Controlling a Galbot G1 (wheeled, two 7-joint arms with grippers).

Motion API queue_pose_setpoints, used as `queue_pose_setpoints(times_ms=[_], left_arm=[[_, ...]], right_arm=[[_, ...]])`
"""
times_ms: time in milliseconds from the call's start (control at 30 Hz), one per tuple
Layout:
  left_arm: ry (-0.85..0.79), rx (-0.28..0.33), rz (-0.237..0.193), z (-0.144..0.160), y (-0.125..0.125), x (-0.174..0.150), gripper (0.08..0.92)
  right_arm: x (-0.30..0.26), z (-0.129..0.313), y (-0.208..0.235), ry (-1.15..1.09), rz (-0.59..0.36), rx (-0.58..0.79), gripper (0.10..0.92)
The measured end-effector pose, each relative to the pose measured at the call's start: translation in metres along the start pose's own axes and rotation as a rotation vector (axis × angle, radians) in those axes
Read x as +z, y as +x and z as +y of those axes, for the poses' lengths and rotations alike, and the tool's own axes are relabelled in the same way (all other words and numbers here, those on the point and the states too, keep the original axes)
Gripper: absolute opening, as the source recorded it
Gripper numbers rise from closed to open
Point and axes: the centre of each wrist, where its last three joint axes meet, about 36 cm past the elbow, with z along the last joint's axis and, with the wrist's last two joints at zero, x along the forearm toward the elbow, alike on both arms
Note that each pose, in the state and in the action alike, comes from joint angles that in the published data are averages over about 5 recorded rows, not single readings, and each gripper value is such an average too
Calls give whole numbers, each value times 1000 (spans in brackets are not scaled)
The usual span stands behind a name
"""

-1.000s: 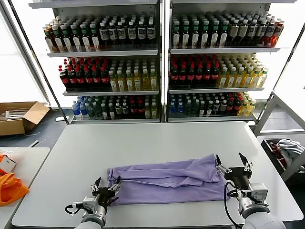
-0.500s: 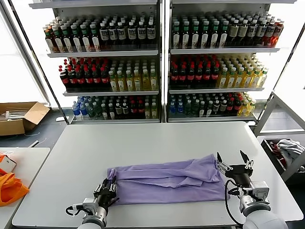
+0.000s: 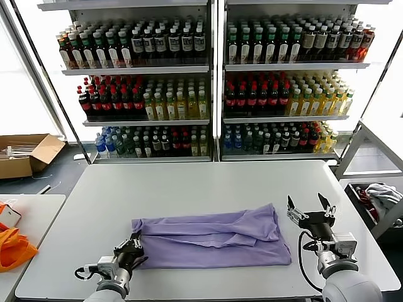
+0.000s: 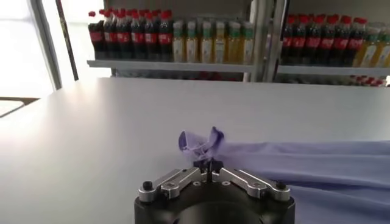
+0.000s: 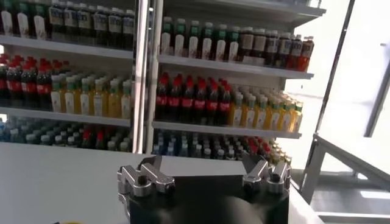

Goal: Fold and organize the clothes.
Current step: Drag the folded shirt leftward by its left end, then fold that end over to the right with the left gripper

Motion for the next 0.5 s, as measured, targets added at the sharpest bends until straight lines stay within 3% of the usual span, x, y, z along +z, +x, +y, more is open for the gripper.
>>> queue_pose_setpoints(times_ms=[367, 500], left_arm=[[-191, -199, -94, 114, 12, -51, 93], [-257, -248, -120, 138, 17, -67, 93]], right_arm=[[-2, 6, 2, -18, -10, -12, 823], [-6, 7, 5, -19, -18, -9, 823]])
